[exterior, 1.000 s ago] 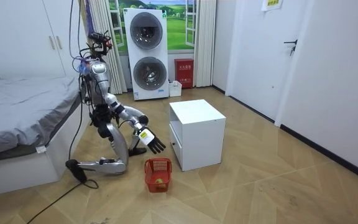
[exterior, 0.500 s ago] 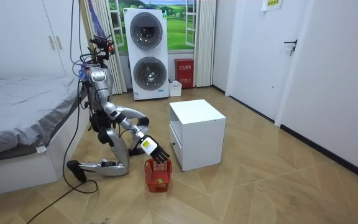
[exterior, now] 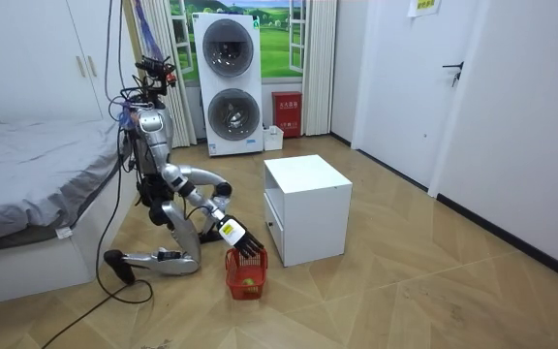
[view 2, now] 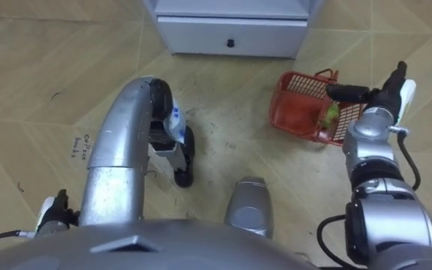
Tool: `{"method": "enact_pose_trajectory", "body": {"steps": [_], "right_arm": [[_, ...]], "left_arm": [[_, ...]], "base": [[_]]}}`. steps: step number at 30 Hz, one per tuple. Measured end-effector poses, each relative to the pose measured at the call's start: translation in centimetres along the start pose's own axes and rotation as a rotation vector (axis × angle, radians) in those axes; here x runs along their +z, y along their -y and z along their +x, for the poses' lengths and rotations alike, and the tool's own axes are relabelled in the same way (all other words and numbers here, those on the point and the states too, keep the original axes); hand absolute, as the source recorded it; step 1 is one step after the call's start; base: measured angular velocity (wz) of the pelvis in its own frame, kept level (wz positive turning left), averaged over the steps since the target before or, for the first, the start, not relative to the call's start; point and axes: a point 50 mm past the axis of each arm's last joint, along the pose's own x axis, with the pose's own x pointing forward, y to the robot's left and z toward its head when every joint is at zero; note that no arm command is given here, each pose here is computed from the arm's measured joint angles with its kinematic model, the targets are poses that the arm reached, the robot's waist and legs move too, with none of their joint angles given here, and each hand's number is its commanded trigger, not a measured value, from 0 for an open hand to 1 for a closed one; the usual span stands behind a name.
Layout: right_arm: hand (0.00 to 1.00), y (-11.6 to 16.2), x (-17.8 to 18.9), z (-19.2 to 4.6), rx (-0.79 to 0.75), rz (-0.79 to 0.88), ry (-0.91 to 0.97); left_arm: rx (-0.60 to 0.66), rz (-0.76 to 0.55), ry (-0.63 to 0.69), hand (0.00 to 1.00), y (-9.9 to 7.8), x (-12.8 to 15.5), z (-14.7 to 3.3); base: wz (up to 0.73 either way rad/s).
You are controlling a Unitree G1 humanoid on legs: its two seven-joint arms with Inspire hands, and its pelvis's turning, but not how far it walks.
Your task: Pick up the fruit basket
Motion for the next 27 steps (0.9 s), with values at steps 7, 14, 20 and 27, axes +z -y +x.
{"method": "enact_pose_trajectory", "body": {"steps": [7, 14, 20, 27], "right_arm": [[0.0, -0.3, 2.0, 0.5, 0.023, -0.004, 0.045], [0.0, -0.9, 3.1, 0.7, 0.046, -0.001, 0.073], [0.0, -1.3, 3.6, 0.6, 0.068, 0.007, 0.08], [0.0, -1.6, 3.7, 0.6, 0.081, 0.017, 0.077]], "left_arm": [[-0.047, 0.003, -0.004, 0.0, 0.3, -0.1, 0.0], [-0.096, 0.042, 0.005, 0.0, 0.9, 0.0, -0.1], [-0.126, 0.053, 0.003, 0.0, 1.2, 0.1, -0.2], [-0.151, 0.068, 0.027, 0.0, 1.6, 0.7, -0.2]], "base": [[0.05], [0.02], [0.0], [-0.01]]}}
